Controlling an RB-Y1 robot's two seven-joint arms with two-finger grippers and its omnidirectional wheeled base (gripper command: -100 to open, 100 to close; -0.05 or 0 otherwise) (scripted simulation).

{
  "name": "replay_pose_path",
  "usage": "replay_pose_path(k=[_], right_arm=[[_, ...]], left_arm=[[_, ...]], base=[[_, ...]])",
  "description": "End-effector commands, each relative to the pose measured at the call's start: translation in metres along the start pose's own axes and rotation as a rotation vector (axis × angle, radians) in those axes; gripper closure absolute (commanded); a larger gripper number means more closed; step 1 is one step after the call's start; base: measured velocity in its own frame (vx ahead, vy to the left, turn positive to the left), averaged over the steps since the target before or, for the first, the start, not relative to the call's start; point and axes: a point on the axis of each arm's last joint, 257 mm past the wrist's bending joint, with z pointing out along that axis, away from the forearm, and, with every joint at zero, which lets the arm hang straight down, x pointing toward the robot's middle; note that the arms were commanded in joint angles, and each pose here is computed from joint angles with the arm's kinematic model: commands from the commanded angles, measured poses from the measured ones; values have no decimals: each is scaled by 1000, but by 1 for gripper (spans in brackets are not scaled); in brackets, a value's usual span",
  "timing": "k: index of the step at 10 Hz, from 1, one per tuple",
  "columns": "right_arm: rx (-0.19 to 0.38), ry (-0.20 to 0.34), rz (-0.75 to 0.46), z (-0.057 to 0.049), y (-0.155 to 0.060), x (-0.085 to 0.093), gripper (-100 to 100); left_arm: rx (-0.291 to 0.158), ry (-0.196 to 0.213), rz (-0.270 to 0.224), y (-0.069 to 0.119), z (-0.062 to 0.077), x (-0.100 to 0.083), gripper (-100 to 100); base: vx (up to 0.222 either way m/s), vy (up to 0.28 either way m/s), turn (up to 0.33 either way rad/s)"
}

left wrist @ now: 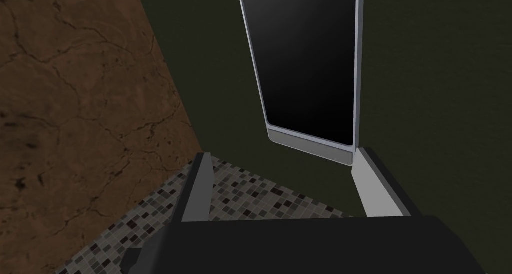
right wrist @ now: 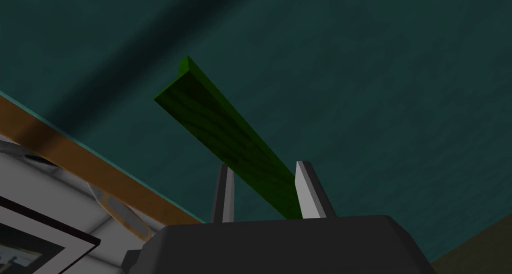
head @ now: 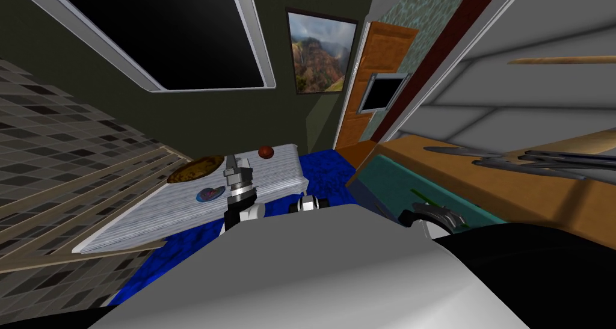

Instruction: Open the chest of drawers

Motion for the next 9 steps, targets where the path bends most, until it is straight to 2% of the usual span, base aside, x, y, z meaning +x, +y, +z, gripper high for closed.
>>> replay_pose_path(k=[1, 8, 9], right_arm=[[1, 1, 9, -1, -4, 3, 100], [-11, -1, 7, -6, 1, 3, 100], [-11, 16, 8, -6, -7, 15, -100]], left_arm=[[0, 0, 0, 0, 0, 0, 0], [0, 0, 0, 0, 0, 0, 0], [0, 0, 0, 0, 0, 0, 0]], base=[[-39, 212, 4], [-23, 159, -5], [6, 42, 107]])
